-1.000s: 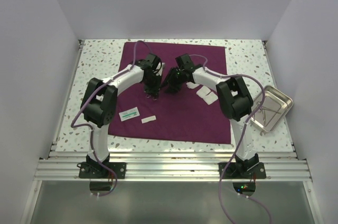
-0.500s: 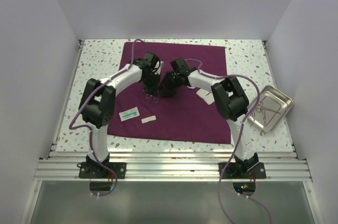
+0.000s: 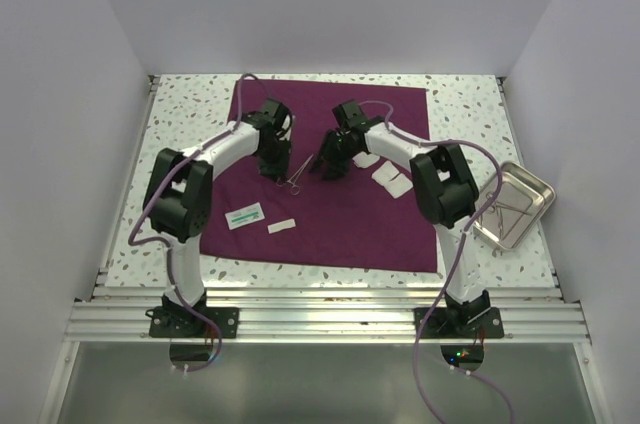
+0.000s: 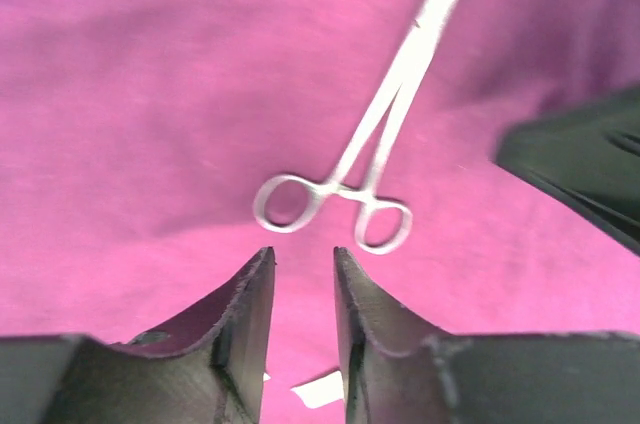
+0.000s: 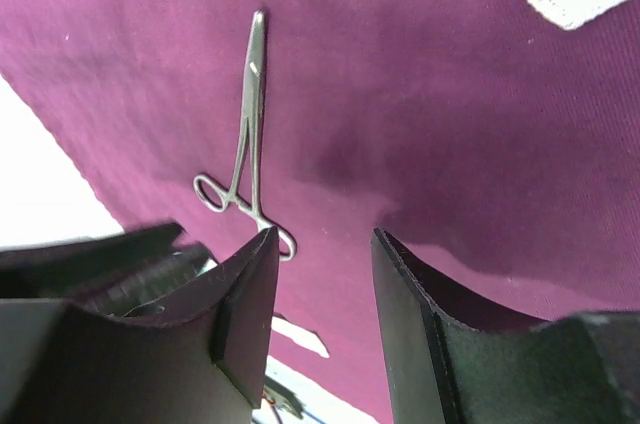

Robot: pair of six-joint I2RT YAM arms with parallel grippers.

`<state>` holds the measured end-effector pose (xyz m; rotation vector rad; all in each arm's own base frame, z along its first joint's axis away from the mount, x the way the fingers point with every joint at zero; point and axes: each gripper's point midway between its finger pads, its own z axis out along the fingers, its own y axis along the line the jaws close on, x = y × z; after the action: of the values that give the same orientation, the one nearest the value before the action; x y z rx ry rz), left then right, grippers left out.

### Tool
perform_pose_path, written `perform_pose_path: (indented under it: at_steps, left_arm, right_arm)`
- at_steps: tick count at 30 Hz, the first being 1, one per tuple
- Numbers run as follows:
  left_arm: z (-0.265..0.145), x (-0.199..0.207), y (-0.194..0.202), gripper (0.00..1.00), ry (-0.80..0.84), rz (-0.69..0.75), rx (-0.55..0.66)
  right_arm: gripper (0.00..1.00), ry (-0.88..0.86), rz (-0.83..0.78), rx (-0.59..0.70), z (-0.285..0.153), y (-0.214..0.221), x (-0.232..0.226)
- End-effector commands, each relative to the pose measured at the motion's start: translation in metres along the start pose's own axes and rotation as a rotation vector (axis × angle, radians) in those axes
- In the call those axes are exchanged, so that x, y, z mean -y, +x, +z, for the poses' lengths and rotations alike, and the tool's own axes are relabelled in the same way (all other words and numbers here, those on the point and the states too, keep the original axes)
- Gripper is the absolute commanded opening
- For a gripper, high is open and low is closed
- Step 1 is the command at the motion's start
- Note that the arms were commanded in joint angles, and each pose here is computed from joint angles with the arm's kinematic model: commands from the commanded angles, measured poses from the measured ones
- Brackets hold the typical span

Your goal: Prepare the surgical pack

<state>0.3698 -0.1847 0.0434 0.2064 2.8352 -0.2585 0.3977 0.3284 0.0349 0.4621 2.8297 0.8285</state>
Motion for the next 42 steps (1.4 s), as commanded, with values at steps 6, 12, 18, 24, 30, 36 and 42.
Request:
perform_pose_path:
  at_steps: [6,12,18,24,30,36,42]
  left_arm:
    - [0.001,-0.040,-0.027,0.39,-0.080,-0.007,0.057]
    - [0.008,-0.036,-0.024,0.34,-0.053,-0.011,0.047]
    - [0.006,-0.030,-0.025,0.30,-0.030,-0.013,0.061]
    - [0.013,-0.025,-0.020,0.29,-0.020,-0.002,0.039]
    - [0.022,-0.017,-0.017,0.29,-0.038,0.023,0.022]
    - [0.030,-0.021,-0.009,0.28,-0.077,0.047,-0.012]
    - [0.046,-0.029,0.005,0.18,-0.129,0.069,-0.051]
  right_arm:
    - [0.46,-0.046,-0.082,0.060,-0.035,-0.008,-0.026]
    - [0.46,-0.057,-0.083,0.067,-0.037,-0.011,-0.033]
    - [0.46,-0.067,-0.085,0.065,-0.036,-0.011,-0.037]
    - [0.46,-0.067,-0.089,0.059,-0.031,-0.008,-0.042]
    - [0.45,-0.013,-0.077,0.074,-0.028,-0.010,-0.043]
    - [0.46,0.054,-0.055,0.090,-0.024,-0.011,-0.040]
    - [0.45,0.147,-0.044,0.127,-0.019,-0.010,-0.046]
